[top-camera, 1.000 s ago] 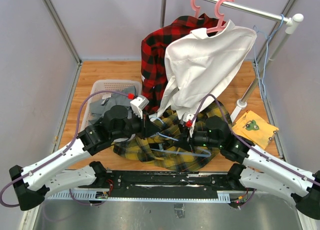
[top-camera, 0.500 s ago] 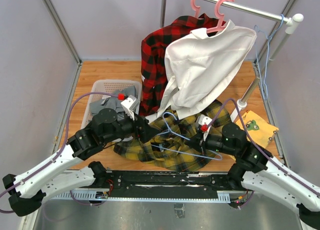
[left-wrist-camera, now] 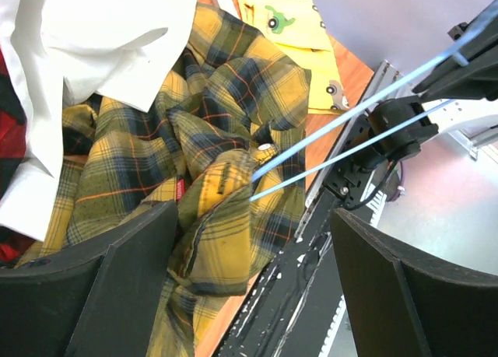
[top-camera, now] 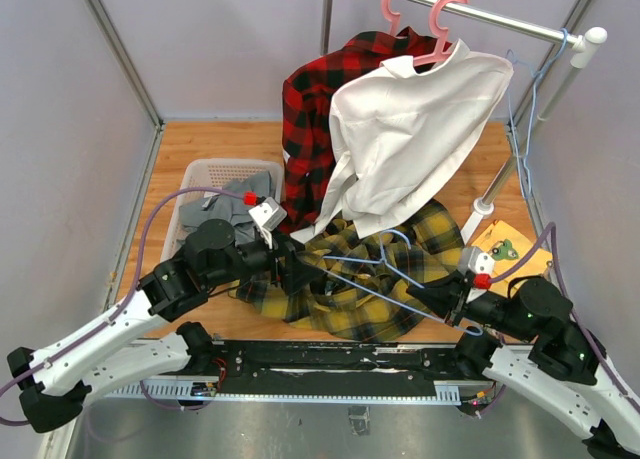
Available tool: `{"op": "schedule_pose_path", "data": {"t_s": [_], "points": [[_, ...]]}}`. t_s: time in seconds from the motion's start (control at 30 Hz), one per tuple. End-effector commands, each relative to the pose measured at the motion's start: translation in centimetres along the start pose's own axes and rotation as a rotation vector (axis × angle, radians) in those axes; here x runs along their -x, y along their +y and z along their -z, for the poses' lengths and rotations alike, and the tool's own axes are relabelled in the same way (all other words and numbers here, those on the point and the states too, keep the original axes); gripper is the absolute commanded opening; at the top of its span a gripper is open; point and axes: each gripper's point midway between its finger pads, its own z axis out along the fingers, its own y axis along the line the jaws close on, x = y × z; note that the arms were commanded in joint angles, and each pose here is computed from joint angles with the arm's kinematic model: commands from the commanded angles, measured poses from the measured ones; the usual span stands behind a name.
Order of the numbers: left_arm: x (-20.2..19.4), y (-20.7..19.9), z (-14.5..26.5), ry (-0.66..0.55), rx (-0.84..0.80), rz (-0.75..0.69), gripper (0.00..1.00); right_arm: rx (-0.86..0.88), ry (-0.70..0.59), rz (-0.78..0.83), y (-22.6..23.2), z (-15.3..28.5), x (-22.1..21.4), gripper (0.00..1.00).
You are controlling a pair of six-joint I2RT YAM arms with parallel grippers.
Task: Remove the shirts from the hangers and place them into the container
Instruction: Remove the shirt from the hanger.
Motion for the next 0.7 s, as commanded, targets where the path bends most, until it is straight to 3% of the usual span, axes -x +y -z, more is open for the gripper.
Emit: {"op": "schedule_pose_path", "data": {"t_s": [0.0, 0.07, 0.13, 0.27, 0.43, 0.53, 0.67], "points": [[0.2, 0.0, -0.7, -0.012, -0.017, -0.034, 0.84, 0.007, -0.060, -0.013, 0.5, 1.8, 1.6, 0.01], [-0.2, 0.7, -0.9, 0.001, 0.014, -0.026, 0.84, 0.008, -0.045, -0.025, 0.7, 2.3, 1.5, 0.01], [-0.9, 2.4, -1.0, 0.017, 0.110, -0.005, 0.76, 0.014, -0.016, -0.032, 0.9, 2.7, 1.0, 0.01], [-2.6, 5.1, -0.7, 0.079, 0.252, 0.010, 0.47, -0.030, -0.004, -0.052, 0.2, 2.8, 0.9, 0.01], [-2.6, 5.0, -0.4, 0.084, 0.249, 0.002, 0.05, -0.060, 0.032, -0.057, -0.4, 2.0, 0.3, 0.01], [-2.0, 5.6, 0.0, 0.060, 0.293, 0.013, 0.01, -0.074, 0.047, -0.059, -0.7, 1.8, 0.2, 0.01], [-2.5, 11.1, 2.8, 0.043, 0.655, 0.066, 0.01, -0.062, 0.023, -0.064, -0.3, 2.5, 0.7, 0.01]]}}
